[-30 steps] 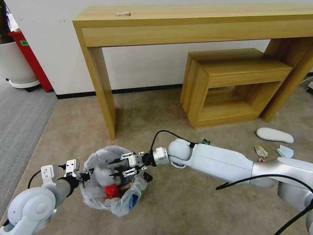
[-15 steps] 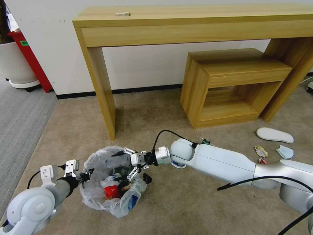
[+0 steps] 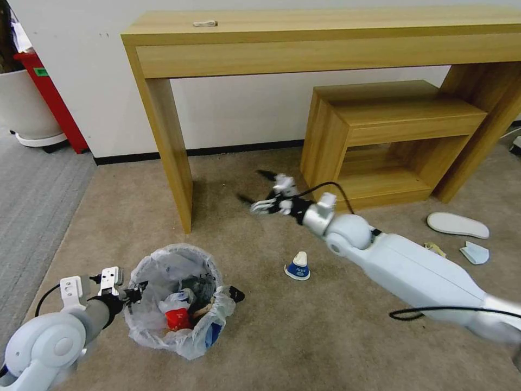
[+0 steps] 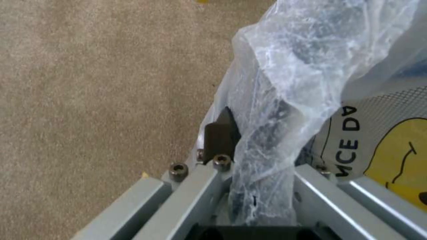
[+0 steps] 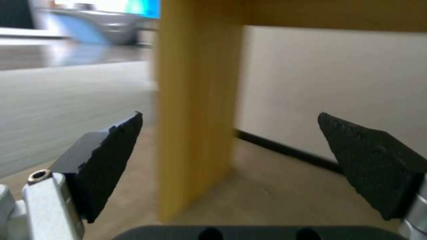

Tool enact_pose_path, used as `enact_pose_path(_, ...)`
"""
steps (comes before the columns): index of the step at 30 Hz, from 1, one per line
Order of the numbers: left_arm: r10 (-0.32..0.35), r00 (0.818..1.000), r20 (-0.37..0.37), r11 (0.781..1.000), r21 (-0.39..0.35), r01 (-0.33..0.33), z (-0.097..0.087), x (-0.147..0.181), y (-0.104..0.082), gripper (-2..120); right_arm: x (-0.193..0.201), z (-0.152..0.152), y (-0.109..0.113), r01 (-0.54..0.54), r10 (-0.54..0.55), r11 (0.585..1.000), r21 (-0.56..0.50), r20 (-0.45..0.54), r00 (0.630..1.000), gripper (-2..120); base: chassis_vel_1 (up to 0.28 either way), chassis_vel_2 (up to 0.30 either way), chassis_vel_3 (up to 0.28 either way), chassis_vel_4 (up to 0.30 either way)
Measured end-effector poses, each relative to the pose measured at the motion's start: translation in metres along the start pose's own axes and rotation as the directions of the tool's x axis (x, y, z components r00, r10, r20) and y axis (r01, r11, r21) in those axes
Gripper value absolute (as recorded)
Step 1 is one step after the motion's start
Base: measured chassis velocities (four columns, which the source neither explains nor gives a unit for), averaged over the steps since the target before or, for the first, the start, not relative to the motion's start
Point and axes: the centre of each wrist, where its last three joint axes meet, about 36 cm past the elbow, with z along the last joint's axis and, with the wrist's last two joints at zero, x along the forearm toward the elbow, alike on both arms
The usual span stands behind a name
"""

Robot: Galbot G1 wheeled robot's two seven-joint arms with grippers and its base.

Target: Pick up the trash bin and place the garbage on the floor into it.

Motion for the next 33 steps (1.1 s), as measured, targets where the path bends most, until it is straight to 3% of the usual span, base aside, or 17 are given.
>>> enact_pose_path(1,0.0,1.0,0.0,1.0,0.0,0.0,0.0,0.0,0.0,0,0.0,0.0,0.0,0.0,0.0,1.0,0.0,0.0,1.0,100,0.0,0.0,0.0,0.0)
enact_pose_path(4,0.002,1.0,-0.001,1.0,-0.002,-0.002,-0.001,0.0,0.0,0,0.021,-0.003,-0.007,-0.173,0.173,0.984,-0.027,-0.026,0.985,100,0.0,0.0,0.0,0.0)
enact_pose_path(5,0.002,1.0,-0.001,1.0,-0.002,-0.002,-0.001,0.0,0.0,0,0.021,-0.003,-0.007,-0.173,0.173,0.984,-0.027,-0.026,0.985,100,0.0,0.0,0.0,0.0)
enact_pose_path(7,0.005,1.0,0.001,1.0,-0.002,-0.005,-0.002,0.0,0.0,0,0.032,-0.007,-0.011,-0.281,0.279,0.959,-0.034,-0.051,0.959,100,0.0,0.0,0.0,0.0)
enact_pose_path(9,0.006,1.0,0.002,1.0,-0.002,-0.006,-0.002,0.0,0.0,0,0.035,-0.008,-0.011,-0.31,0.307,0.95,-0.037,-0.058,0.95,100,0.0,0.0,0.0,0.0)
enact_pose_path(10,0.009,1.0,0.003,1.0,-0.003,-0.009,-0.003,0.001,0.0,0,0.042,-0.01,-0.009,-0.389,0.385,0.92,-0.047,-0.083,0.919,100,0.0,0.0,0.0,0.0)
enact_pose_path(11,0.009,1.0,0.003,1.0,-0.003,-0.009,-0.003,0.001,0.0,0,0.042,-0.01,-0.009,-0.389,0.385,0.92,-0.047,-0.083,0.919,100,0.0,0.0,0.0,0.0)
enact_pose_path(14,0.013,1.0,0.007,1.0,-0.001,-0.013,-0.004,0.001,0.0,0,0.057,-0.015,-0.003,-0.557,0.54,0.828,-0.059,-0.176,0.823,100,0.0,0.0,0.0,0.0)
enact_pose_path(15,0.013,1.0,0.007,1.0,-0.001,-0.013,-0.004,0.001,0.0,0,0.057,-0.015,-0.003,-0.557,0.54,0.828,-0.059,-0.176,0.823,100,0.0,0.0,0.0,0.0)
enact_pose_path(17,0.016,1.0,0.012,1.0,0.007,-0.016,-0.003,0.002,-0.001,0,0.066,-0.014,-0.008,-0.619,0.597,0.783,-0.067,-0.199,0.777,100,0.0,0.0,0.0,0.0)
enact_pose_path(21,0.019,1.0,0.016,1.0,0.014,-0.019,-0.002,0.002,-0.001,0,0.073,-0.012,-0.013,-0.655,0.627,0.749,-0.097,-0.216,0.749,100,0.0,0.0,0.0,0.0)
enact_pose_path(24,0.021,1.0,0.02,1.0,0.022,-0.021,-0.001,0.002,-0.002,0,0.083,-0.007,-0.018,-0.695,0.654,0.694,-0.19,-0.24,0.718,100,0.0,0.0,0.0,0.0)
enact_pose_path(25,0.021,1.0,0.02,1.0,0.022,-0.021,-0.001,0.002,-0.002,0,0.083,-0.007,-0.018,-0.695,0.654,0.694,-0.19,-0.24,0.718,100,0.0,0.0,0.0,0.0)
enact_pose_path(28,0.024,0.999,0.025,0.999,0.032,-0.025,0.0,0.001,-0.002,0,0.092,-0.003,-0.026,-0.72,0.679,0.637,-0.275,-0.242,0.693,100,0.0,0.0,0.0,0.0)
enact_pose_path(33,0.025,0.999,0.025,0.999,0.041,-0.026,0.001,0.0,-0.001,0,0.103,0.0,-0.033,-0.707,0.676,0.607,-0.363,-0.233,0.699,100,0.0,0.0,0.0,0.0)
